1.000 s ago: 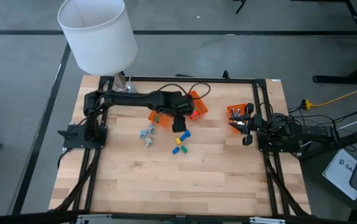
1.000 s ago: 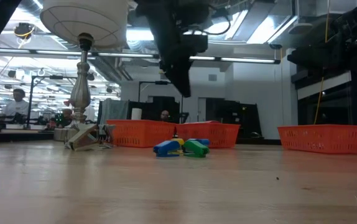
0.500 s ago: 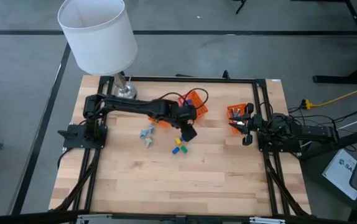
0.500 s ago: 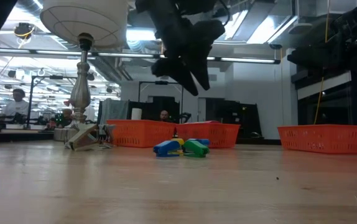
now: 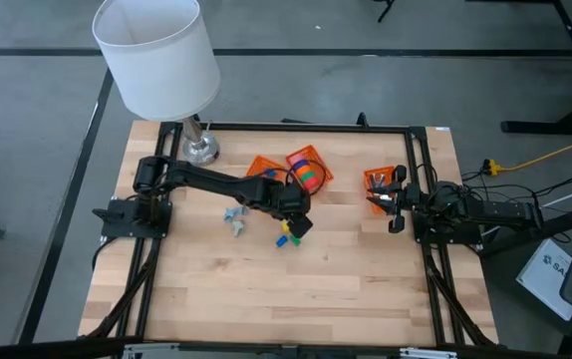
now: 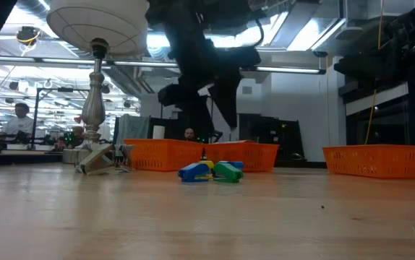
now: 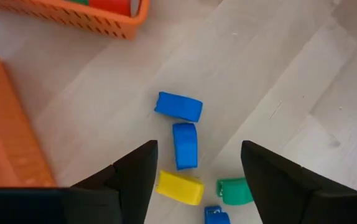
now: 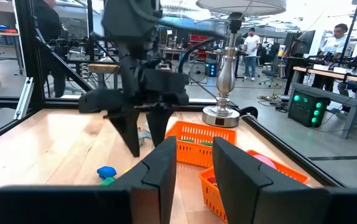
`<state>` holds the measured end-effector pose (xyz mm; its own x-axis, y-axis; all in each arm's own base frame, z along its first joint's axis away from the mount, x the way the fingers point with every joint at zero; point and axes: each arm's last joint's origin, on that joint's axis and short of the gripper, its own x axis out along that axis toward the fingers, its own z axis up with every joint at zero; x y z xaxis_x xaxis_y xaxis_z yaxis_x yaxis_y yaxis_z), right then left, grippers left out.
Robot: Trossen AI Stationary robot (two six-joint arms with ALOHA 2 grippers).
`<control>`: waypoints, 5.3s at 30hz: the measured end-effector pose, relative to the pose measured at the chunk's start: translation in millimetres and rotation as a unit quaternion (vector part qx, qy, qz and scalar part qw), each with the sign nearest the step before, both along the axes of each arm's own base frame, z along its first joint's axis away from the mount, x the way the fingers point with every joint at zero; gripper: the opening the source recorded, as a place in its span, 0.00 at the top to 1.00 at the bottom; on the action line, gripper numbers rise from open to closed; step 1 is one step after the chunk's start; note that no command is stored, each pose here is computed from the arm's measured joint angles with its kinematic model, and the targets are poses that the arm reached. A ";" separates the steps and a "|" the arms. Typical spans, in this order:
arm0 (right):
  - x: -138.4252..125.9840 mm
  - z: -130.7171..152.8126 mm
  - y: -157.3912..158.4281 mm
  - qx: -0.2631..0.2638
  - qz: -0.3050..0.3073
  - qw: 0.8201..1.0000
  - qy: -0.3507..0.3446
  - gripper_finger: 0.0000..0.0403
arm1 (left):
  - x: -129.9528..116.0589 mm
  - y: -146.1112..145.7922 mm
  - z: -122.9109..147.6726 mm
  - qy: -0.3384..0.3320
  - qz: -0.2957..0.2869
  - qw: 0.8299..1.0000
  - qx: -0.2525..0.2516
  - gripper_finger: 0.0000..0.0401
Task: Pick and place Stapler, Stapler remover, tape
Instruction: Put the blue stapler into the left orange bin
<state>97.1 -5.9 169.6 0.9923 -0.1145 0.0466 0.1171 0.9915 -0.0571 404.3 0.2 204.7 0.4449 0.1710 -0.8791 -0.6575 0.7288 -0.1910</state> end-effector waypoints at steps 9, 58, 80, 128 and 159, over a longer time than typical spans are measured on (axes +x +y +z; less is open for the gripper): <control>0.0 0.0 0.0 0.000 0.000 1.000 0.000 0.73 | 8.8 -4.1 -42.1 0.051 -0.007 0.999 -0.006 0.40; 0.0 0.0 0.0 0.000 0.000 1.000 0.000 0.73 | 9.5 29.4 -54.9 0.082 -0.059 0.995 0.020 0.83; 0.0 0.0 0.0 0.000 0.000 1.000 0.000 0.73 | -35.7 53.6 62.8 -0.007 -0.010 0.992 0.127 0.82; 0.0 0.0 0.0 0.000 0.000 1.000 0.000 0.73 | -63.7 138.3 30.8 0.128 0.064 0.986 0.086 0.82; 0.0 0.0 0.0 0.000 0.000 1.000 0.000 0.73 | -46.9 129.6 -19.6 0.198 0.009 0.979 0.039 0.70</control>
